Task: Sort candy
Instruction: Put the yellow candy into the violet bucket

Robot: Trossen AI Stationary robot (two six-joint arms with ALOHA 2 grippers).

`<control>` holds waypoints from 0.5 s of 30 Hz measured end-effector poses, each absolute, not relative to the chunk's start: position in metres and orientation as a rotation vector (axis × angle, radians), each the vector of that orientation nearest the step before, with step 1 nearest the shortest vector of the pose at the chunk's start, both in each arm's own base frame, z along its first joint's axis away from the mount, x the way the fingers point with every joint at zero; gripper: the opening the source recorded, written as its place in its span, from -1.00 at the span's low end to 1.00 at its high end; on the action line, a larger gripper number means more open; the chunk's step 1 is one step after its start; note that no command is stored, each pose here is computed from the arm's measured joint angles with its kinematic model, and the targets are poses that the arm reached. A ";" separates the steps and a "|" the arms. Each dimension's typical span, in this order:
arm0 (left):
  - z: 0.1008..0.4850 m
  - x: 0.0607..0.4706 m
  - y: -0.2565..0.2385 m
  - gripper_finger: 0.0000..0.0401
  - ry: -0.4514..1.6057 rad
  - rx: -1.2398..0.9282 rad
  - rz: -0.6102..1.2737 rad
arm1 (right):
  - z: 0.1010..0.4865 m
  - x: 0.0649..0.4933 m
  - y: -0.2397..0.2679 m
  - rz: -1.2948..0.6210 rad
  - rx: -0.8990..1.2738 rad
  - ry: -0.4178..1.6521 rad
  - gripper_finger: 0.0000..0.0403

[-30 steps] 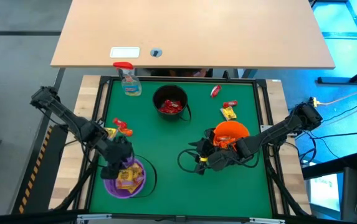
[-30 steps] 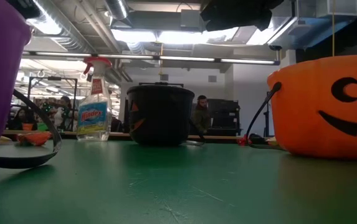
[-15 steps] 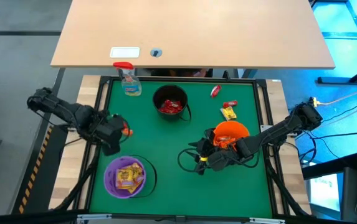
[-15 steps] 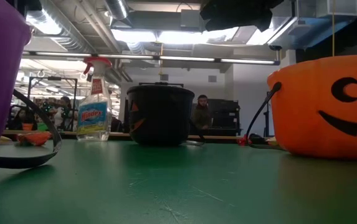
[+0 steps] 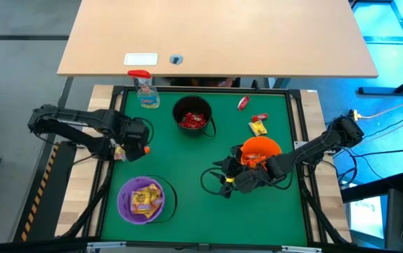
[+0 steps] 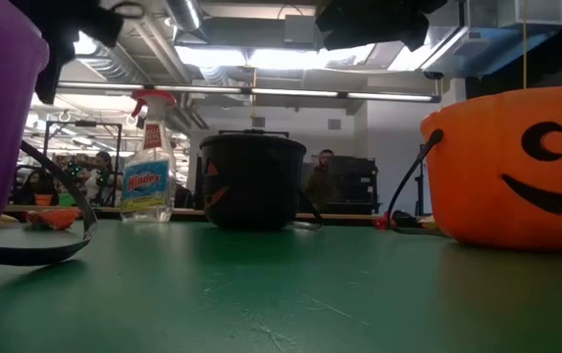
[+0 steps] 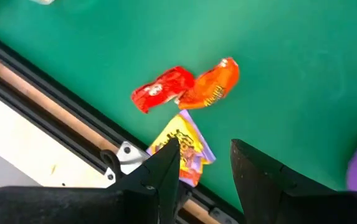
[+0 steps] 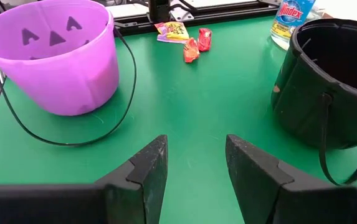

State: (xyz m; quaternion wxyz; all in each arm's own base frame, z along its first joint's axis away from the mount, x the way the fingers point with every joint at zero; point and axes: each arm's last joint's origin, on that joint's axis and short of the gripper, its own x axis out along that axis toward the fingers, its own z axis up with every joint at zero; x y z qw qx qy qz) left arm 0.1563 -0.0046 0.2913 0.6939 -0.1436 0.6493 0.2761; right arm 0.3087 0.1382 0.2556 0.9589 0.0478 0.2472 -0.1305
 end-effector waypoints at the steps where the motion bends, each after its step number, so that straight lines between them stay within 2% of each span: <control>1: 0.289 0.157 -0.002 -0.35 1.452 -0.321 0.622 | 0.256 0.309 0.138 -0.265 0.097 0.501 -0.21; 15: 0.243 0.148 0.020 -0.35 1.613 -0.456 0.600 | 0.255 0.309 0.139 -0.253 0.101 0.506 -0.21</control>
